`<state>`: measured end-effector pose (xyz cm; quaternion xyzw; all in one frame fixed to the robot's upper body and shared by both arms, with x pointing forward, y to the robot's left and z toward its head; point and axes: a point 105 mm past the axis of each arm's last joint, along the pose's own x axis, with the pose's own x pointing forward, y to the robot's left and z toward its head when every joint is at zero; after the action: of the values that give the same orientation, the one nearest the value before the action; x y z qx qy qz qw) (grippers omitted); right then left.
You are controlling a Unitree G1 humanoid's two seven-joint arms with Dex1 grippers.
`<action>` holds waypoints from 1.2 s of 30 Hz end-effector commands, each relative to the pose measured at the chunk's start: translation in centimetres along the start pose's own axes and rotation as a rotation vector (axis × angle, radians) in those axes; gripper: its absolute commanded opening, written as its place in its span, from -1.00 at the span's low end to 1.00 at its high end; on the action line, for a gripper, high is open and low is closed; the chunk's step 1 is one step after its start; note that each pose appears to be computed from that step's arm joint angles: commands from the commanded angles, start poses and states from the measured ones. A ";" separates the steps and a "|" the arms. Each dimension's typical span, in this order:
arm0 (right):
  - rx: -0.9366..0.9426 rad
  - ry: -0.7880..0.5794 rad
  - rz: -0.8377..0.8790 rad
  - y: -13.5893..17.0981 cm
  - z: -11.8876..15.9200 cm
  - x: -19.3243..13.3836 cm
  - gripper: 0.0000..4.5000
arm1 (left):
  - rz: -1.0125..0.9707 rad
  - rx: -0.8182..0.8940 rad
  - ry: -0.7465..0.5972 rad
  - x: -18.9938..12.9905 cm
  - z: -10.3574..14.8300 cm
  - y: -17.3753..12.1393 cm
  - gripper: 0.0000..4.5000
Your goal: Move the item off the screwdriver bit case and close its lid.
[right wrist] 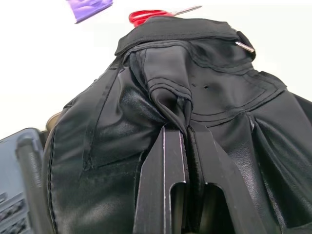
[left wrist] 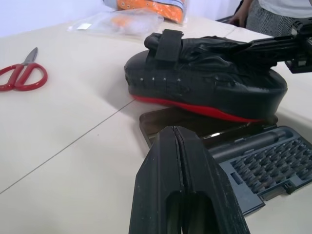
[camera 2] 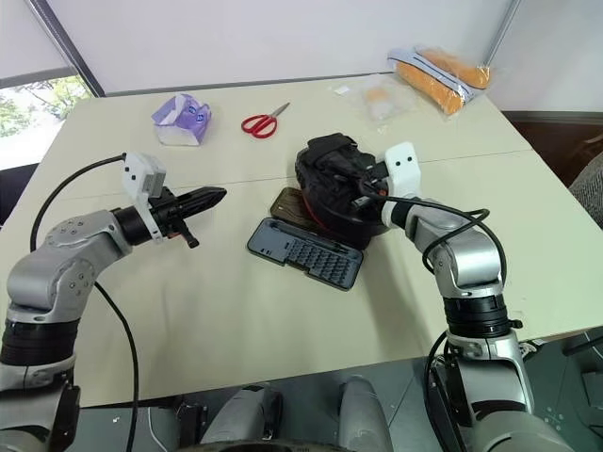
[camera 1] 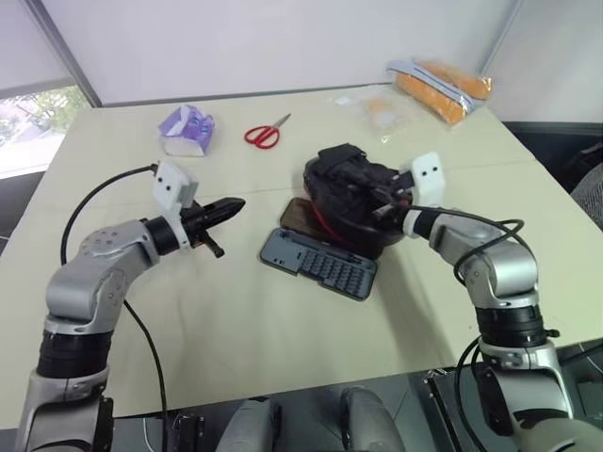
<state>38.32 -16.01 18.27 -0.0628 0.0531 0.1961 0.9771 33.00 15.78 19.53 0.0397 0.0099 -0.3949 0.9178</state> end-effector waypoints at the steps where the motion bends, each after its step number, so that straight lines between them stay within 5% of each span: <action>1: -0.065 -0.142 -0.252 -4.5 3.8 -1.8 -0.97 | -0.009 0.041 -0.030 0.1 1.1 -0.2 -1.00; 5: -0.115 -0.197 -0.542 -9.4 5.3 -4.3 -0.97 | -0.010 0.039 -0.029 0.1 1.0 -0.2 -1.00; 12: -0.134 -0.104 -0.871 -14.8 2.3 -8.4 -0.97 | -0.012 0.034 -0.025 0.4 0.6 -0.2 -1.00; 24: -0.102 0.101 -1.152 -19.1 -3.4 -12.5 -0.97 | -0.013 0.039 -0.019 0.5 0.4 -0.3 -1.00; 27: -0.062 0.093 -1.112 -18.5 -3.9 -11.8 -0.58 | -0.007 0.039 -0.014 0.4 0.3 -0.3 -1.00; 33: -0.028 -0.018 -1.107 -18.0 -2.0 -12.1 0.72 | -0.004 0.036 -0.013 0.4 0.2 -0.3 -1.00; 36: -0.051 -0.160 -1.068 -16.7 0.9 -12.0 0.72 | -0.005 0.034 -0.012 0.4 0.2 -0.3 -1.00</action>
<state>34.49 -36.38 18.76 -0.0847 0.0087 -0.3281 0.9408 33.31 15.22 18.81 0.0454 0.0155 -0.3969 0.9166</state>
